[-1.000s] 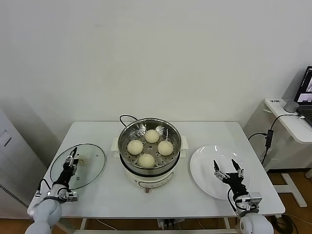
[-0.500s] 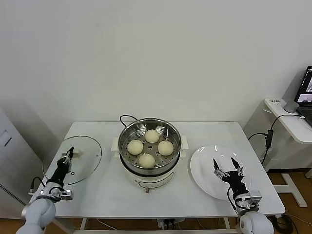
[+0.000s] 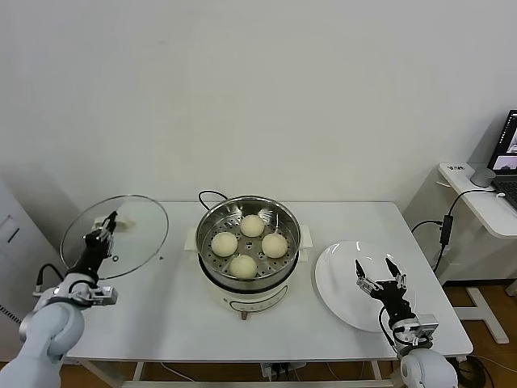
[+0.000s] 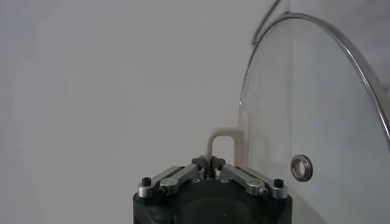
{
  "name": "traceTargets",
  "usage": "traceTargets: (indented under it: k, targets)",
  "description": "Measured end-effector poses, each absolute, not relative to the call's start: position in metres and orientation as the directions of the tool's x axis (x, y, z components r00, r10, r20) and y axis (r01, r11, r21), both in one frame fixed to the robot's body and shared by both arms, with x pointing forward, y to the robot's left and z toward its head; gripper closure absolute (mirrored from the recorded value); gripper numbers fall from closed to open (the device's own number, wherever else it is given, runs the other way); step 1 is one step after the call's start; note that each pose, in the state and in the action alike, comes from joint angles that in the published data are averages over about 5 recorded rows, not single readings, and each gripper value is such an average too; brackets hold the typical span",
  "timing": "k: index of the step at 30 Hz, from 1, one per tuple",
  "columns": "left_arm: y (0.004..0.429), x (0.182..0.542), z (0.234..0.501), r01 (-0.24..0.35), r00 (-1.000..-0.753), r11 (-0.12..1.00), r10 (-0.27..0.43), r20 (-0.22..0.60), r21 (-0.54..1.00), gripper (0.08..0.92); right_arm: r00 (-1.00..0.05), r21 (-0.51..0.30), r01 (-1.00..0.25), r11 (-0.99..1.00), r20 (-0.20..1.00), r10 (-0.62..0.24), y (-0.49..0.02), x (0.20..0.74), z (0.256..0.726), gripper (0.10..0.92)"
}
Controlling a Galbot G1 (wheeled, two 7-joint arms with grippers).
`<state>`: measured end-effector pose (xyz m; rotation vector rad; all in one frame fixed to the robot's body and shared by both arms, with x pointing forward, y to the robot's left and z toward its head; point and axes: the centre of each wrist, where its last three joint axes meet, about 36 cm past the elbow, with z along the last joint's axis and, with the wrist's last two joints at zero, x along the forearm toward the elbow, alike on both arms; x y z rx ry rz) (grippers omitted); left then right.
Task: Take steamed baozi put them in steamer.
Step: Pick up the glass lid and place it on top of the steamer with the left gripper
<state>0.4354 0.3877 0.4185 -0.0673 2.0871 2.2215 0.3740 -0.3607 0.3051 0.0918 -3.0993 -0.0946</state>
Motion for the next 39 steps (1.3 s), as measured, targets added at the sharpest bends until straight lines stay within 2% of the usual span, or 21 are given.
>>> traceTargets:
  k: [8,15,23,39]
  targets:
    - [0.335,0.433,0.467,-0.100,-0.994,-0.060,0.058,-0.097,0.993,0.894,-0.998,0.059,-0.057,0.997,0.030,-0.059,-0.363,0.376,0.308,0.200]
    - [0.281,0.430,0.487,-0.083,-0.996,-0.044,0.044,-0.081,0.996,0.894,-0.998,0.056,-0.052,0.997,0.029,-0.054,-0.366,0.377,0.309,0.200]
    - [0.225,0.428,0.488,-0.067,-0.997,-0.023,0.042,-0.066,0.997,0.894,-0.998,0.051,-0.049,0.998,0.032,-0.051,-0.369,0.378,0.309,0.200]
    - [0.142,0.430,0.471,-0.054,-0.994,-0.011,0.100,-0.053,0.998,0.894,-0.998,0.053,-0.043,0.998,0.037,-0.045,-0.372,0.379,0.308,0.200]
